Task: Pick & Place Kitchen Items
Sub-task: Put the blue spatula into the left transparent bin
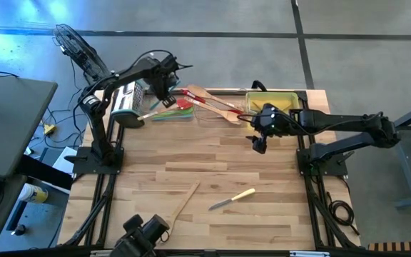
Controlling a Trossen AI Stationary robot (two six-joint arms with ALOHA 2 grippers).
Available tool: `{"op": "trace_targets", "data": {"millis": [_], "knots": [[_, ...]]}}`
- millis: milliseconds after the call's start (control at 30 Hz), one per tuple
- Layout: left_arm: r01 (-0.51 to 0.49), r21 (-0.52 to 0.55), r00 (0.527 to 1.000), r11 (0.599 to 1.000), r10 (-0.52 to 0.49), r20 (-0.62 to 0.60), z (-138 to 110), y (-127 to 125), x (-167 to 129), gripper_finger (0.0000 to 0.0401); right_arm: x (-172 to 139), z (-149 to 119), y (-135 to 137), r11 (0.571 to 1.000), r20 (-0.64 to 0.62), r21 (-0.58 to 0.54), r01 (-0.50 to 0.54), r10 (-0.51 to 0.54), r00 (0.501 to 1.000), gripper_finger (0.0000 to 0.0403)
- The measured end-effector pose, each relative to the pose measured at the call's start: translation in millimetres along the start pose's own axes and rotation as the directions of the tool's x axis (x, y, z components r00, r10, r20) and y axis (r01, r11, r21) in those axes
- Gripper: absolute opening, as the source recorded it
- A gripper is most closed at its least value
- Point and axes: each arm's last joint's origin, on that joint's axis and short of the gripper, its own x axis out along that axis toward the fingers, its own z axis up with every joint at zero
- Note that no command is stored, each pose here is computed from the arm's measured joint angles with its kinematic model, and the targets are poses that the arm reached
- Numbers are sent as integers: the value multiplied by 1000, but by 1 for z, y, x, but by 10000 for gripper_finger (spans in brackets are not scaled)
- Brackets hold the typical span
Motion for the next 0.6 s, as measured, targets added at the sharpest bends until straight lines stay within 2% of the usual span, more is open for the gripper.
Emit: {"op": "trace_targets", "data": {"millis": [300,600], "knots": [[-14,14,999,1000,14,-46,-6,0,5,6,2,0,-5,1000,-7,14,-9,9,1000,305],[29,30,997,999,-27,-70,-9,-2,5,6,2,0,-4,999,-8,41,-13,14,1000,305]]}}
